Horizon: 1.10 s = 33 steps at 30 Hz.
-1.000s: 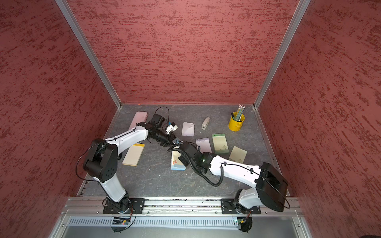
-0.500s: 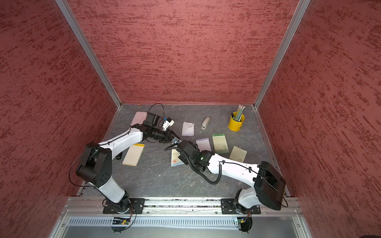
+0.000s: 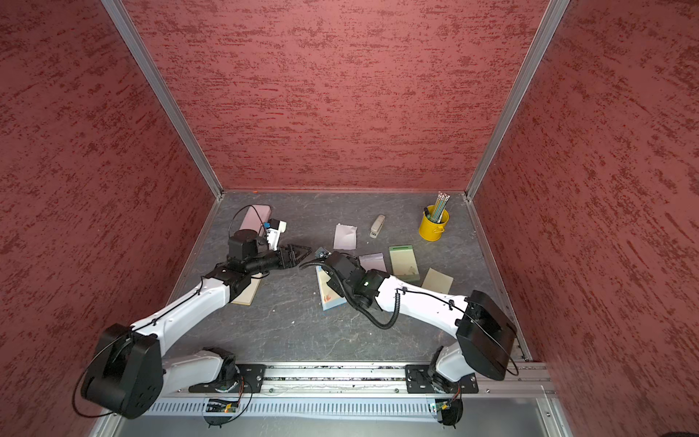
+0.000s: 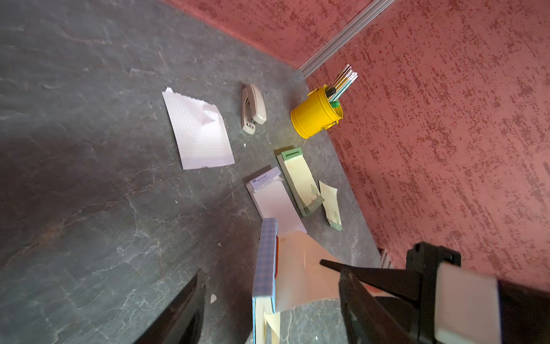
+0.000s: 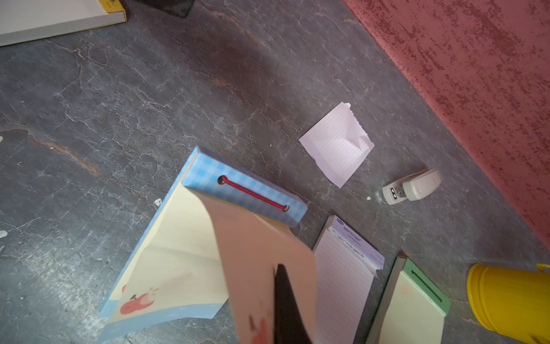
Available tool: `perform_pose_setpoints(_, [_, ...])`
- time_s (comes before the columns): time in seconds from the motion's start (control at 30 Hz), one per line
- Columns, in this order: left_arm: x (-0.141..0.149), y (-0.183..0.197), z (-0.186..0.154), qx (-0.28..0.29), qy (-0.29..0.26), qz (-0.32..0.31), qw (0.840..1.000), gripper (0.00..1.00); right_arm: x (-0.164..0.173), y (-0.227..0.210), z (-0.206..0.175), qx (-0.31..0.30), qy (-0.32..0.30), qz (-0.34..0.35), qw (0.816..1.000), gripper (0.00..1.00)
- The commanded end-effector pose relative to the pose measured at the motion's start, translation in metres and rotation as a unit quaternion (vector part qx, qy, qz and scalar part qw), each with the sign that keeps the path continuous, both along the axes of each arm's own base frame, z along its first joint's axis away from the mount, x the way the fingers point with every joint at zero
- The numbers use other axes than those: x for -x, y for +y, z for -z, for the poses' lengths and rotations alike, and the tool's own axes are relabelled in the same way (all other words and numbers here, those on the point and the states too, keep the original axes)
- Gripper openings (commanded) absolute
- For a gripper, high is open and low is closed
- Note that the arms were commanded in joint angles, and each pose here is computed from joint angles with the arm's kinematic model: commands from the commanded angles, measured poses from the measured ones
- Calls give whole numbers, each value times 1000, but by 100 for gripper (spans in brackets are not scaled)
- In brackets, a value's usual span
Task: Tear off pages from different memo pads
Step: Tear off the paper from the memo pad.
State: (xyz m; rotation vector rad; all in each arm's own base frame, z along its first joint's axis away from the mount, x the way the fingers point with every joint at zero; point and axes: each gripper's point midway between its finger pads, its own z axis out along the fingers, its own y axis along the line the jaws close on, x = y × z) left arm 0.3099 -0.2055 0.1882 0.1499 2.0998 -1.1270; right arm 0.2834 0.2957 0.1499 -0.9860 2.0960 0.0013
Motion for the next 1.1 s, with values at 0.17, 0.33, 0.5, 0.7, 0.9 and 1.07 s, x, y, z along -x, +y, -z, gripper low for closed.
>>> perform_pose_setpoints(0.17, [27,-21,6,-32,-102,-17,994,76,-11,3,-14,-28,15,5,999,0])
perform_pose_setpoints(0.33, [37,-36,26,-22,-71,19,997,73,-11,4,-16,-31,17,4,999,0])
perform_pose_setpoints(0.5, [48,-65,31,-7,-58,83,995,67,-11,7,-21,-47,18,3,999,0])
perform_pose_setpoints(0.7, [43,-66,52,-13,-22,82,996,54,-10,7,-25,-55,18,3,998,0])
perform_pose_setpoints(0.9, [28,-67,52,-5,-12,74,997,54,-11,5,-31,-64,16,7,998,0])
perform_pose_setpoints(1.07, [23,-51,65,-1,34,52,998,55,-12,2,-33,-64,14,12,998,0])
